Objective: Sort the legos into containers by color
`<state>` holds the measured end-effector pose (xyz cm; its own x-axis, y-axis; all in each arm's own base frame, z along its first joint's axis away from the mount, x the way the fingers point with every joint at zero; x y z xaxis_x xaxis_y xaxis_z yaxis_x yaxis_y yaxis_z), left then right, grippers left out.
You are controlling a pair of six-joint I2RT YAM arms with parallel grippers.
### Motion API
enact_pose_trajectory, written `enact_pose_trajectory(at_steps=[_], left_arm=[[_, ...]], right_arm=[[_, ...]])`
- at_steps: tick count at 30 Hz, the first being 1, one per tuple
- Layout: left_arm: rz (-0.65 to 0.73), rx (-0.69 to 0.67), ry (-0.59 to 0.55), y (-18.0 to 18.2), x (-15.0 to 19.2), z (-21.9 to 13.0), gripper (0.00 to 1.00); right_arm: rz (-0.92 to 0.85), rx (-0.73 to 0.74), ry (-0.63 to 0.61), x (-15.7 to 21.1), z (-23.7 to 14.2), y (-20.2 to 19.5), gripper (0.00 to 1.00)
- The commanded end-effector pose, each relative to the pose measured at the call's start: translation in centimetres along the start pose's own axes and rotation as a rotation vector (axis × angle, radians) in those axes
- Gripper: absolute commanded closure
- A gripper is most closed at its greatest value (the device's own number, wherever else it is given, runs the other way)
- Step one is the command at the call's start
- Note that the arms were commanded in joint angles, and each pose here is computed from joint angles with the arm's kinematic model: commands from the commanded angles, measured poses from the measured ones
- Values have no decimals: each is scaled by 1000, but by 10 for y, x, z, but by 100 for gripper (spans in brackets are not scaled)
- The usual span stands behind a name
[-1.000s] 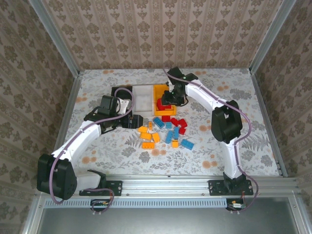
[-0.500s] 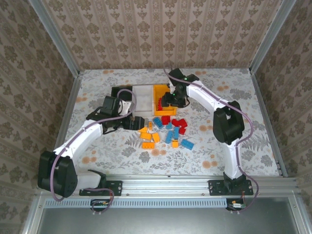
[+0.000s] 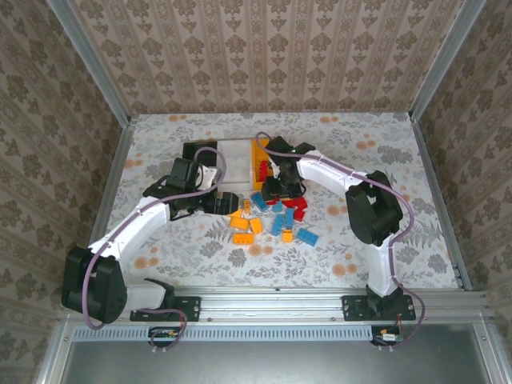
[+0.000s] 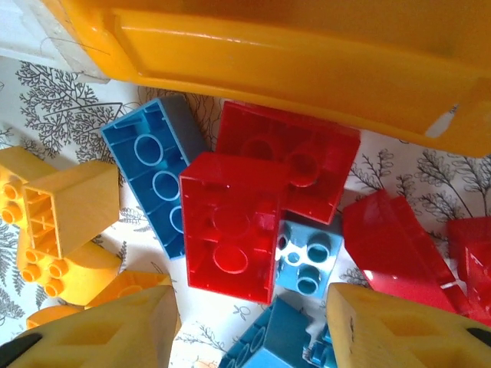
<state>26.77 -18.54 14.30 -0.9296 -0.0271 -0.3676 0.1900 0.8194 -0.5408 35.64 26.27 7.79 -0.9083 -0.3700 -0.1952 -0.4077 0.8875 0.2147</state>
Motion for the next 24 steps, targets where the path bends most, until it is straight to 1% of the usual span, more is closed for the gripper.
enact_pose_trajectory(at_steps=[1, 5, 13, 16, 21, 24], left_arm=[[9, -16, 12, 2, 1, 1, 0], [8, -16, 10, 2, 1, 0, 0], [10, -17, 9, 2, 1, 0, 0], [9, -17, 9, 2, 1, 0, 0], [9, -16, 7, 2, 1, -1, 0], [9, -16, 8, 2, 1, -1, 0]], right_arm=[[-5, 57, -23, -15, 2, -1, 43], [2, 102, 18, -16, 13, -6, 42], [-12, 167, 42, -20, 20, -11, 41], [-21, 167, 43, -21, 23, -9, 45], [-21, 170, 35, -24, 22, -7, 58], [-21, 170, 18, -27, 15, -5, 62]])
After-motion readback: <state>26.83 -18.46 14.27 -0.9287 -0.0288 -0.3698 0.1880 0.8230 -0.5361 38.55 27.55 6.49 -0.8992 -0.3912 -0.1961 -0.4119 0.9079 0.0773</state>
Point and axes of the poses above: each hand's point on the last joint's axis, 136 mm out from that joint toward the fingers, its own z axis out along the fingers, its own y axis along the line the jaws close on, x = y × z, the point moved 1 cm from there along -z, back along the fingers, and after that the axes turned 14 degrees about -z, right-handed, at the moved point
